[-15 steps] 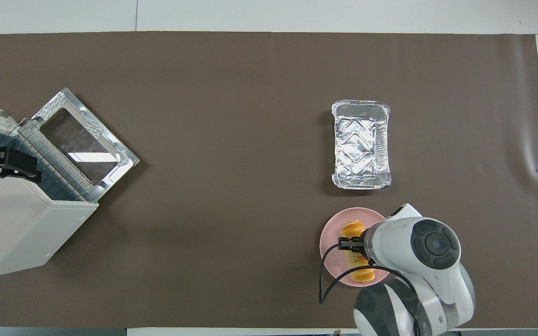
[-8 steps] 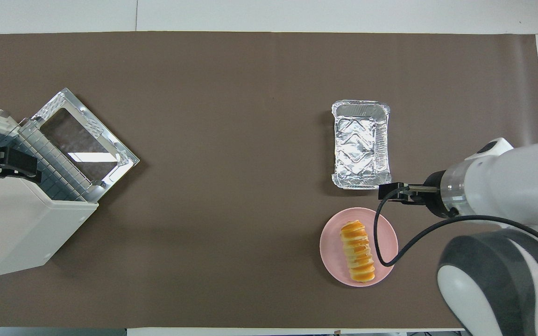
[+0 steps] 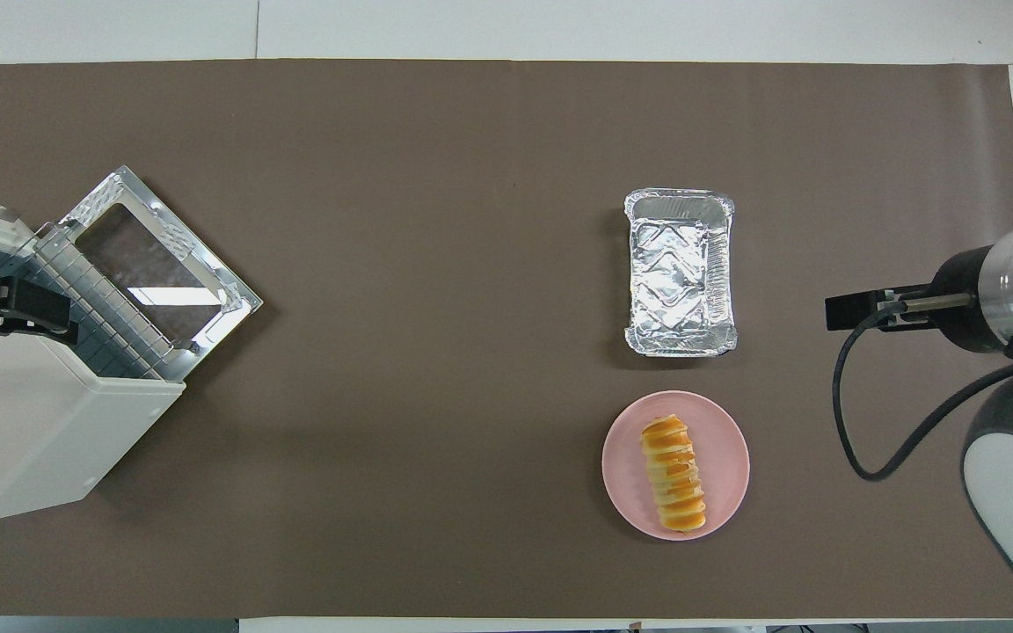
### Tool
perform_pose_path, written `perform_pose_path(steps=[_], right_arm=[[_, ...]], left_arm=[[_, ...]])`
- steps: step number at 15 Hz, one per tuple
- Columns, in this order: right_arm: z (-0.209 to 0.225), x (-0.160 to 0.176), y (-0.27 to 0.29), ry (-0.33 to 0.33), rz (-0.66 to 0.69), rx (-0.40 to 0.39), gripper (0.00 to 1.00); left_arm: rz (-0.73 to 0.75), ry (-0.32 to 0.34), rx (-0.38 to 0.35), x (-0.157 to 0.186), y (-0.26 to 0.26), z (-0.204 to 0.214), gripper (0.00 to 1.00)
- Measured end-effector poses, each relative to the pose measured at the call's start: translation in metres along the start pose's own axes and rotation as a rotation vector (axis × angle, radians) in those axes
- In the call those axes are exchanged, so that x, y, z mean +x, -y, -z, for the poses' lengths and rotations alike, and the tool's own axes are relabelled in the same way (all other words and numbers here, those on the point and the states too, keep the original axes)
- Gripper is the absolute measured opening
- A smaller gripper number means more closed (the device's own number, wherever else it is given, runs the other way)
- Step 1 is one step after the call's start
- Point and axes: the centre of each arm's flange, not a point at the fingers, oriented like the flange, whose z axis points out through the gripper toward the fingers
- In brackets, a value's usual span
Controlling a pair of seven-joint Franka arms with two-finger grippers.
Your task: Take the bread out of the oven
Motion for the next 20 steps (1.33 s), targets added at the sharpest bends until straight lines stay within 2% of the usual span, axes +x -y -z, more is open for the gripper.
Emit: perform_pose_path(steps=[4,8,20], right_arm=[[0.006,0.026,-0.012,0.059,-0.018,0.003,1.00],[0.001,0.026,-0.032,0.094,-0.051,0.003,1.00],[0.000,0.022,-0.036,0.121,-0.031,-0.002,1.00]], left_arm=[[0.000,0.000,0.000,0.000,0.000,0.000,1.00],[0.000,0.000,0.000,0.000,0.000,0.000,1.00],[0.000,0.000,0.000,0.000,0.000,0.000,1.00]])
